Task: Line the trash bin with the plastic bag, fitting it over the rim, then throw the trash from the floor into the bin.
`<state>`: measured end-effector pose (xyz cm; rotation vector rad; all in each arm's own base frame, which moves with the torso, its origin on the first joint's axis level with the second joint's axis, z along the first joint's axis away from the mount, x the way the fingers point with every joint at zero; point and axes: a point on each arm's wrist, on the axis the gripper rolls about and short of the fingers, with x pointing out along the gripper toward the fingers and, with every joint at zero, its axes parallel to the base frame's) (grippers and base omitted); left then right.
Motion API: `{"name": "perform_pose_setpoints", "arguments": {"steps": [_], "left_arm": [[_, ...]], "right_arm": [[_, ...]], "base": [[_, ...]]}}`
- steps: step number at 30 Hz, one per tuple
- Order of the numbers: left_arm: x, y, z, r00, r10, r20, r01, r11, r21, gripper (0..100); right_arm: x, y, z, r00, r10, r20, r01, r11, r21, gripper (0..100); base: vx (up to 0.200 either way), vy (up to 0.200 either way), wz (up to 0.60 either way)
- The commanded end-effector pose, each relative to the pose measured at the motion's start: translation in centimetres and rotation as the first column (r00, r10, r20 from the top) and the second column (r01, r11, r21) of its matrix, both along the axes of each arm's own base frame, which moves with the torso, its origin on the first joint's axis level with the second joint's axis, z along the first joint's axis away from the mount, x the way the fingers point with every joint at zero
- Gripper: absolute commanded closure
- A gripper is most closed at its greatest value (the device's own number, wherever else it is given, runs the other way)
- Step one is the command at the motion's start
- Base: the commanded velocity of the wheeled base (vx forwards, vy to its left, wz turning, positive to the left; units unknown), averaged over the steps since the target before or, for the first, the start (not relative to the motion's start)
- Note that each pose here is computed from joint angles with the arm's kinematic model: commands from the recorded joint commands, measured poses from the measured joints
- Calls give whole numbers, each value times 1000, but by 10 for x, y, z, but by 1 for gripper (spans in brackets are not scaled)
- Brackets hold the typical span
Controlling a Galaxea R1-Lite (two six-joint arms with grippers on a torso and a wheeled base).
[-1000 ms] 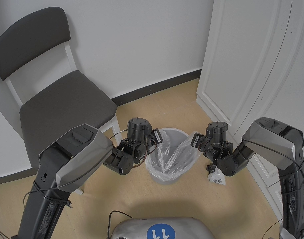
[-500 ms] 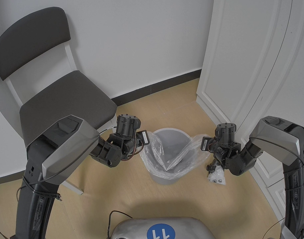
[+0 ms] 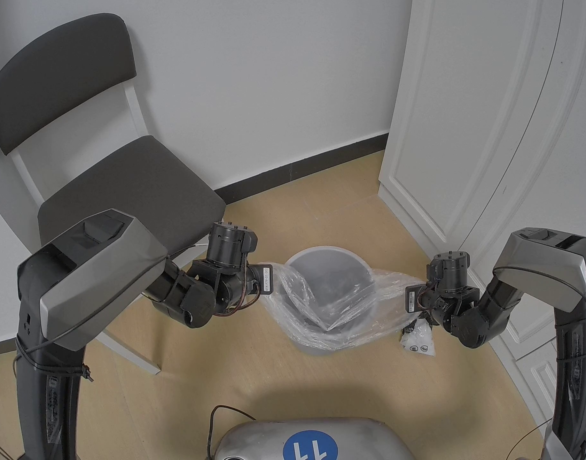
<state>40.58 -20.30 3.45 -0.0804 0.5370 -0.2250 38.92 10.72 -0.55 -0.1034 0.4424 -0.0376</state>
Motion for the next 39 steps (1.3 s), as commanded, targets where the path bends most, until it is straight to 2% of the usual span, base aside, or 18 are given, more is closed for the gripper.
{"name": "perform_pose_setpoints", "arguments": {"steps": [1, 13, 20, 26, 29, 36, 39], "left_arm": [[-6, 1, 5, 1000, 4, 4, -4, 1000, 12, 100], [-33, 4, 7, 997, -69, -26, 72, 990, 125, 100], [-33, 1, 3, 997, -76, -32, 80, 988, 129, 100], [-29, -1, -2, 997, -73, -29, 76, 989, 128, 100], [-27, -2, -4, 997, -71, -26, 74, 989, 126, 100], [-13, -6, -21, 1000, 14, -4, -13, 983, 181, 100], [-10, -6, -28, 1000, 20, -16, -17, 982, 188, 100]], "right_arm": [[-9, 1, -9, 999, 12, -40, -13, 1000, -21, 100], [-28, 16, -28, 989, 76, -124, -86, 993, -75, 100], [-28, 24, -47, 984, 90, -155, -103, 991, -84, 100], [-9, 29, -65, 994, -7, -111, -7, 992, -129, 100], [-6, 29, -66, 996, -15, -93, 3, 992, -126, 100], [2, 31, -66, 998, -24, -63, 17, 993, -114, 100], [10, 33, -66, 997, -68, -28, 65, 992, -107, 100]], "base": [[0, 0, 0], [0, 0, 0], [0, 0, 0], [0, 0, 0], [0, 0, 0], [0, 0, 0], [0, 0, 0]]}}
